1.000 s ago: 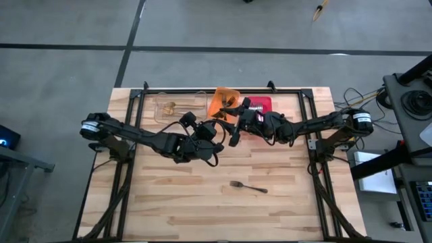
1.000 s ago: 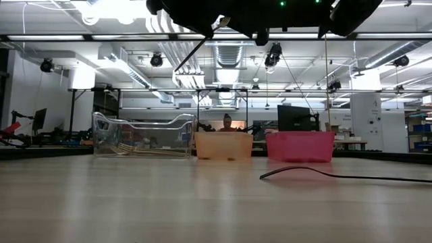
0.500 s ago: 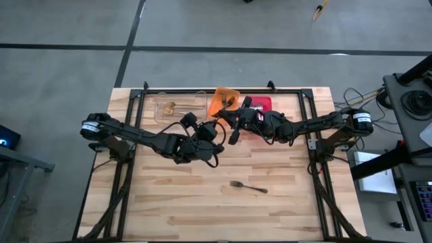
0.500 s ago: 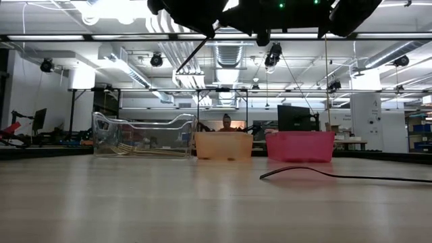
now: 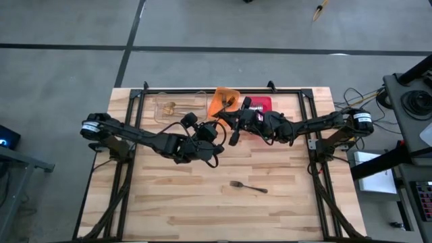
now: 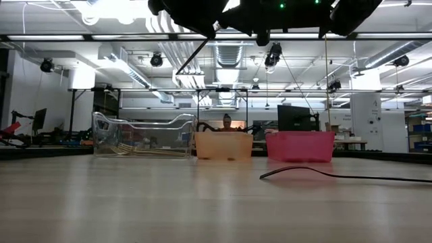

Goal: Sort silverware by color (type)
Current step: Put the gold fork into the transparent bin

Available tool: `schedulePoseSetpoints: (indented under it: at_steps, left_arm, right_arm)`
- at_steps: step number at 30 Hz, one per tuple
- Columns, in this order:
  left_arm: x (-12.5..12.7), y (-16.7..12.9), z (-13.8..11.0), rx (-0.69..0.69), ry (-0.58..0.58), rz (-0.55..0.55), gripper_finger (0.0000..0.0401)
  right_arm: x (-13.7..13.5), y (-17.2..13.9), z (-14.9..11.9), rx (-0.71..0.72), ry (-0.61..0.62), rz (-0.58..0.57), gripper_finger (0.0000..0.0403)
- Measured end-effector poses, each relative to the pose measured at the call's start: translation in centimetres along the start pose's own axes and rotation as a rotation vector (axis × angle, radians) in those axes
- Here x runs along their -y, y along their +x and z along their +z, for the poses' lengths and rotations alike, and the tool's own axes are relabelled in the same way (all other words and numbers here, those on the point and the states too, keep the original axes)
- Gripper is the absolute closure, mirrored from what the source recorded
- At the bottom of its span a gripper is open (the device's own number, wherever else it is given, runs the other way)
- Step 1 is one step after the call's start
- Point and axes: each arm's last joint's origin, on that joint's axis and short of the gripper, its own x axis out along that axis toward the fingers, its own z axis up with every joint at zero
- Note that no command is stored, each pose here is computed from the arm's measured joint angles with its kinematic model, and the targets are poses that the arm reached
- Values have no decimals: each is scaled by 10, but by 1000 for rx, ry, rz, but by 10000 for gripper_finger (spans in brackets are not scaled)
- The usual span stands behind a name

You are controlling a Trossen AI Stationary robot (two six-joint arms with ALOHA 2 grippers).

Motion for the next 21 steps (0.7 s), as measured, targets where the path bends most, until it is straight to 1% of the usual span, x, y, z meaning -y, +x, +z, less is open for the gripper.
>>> schedulePoseSetpoints:
  at_steps: [2,5,11,16,21]
  left_arm:
    - [0,0,0,-1,1,-3,380]
    - [0,0,0,-5,9,-40,380]
    - [0,0,0,-7,23,-54,380]
    - [-3,-3,3,-9,15,-110,380]
    - [-12,-9,5,-23,27,-160,380]
  right_arm:
    - [0,0,0,-1,-6,0,394]
    - [0,0,-1,-10,-12,2,394]
    - [0,-1,0,-25,-36,2,394]
    - [2,-6,5,-57,-57,6,394]
    - [4,-13,11,-168,-121,20,394]
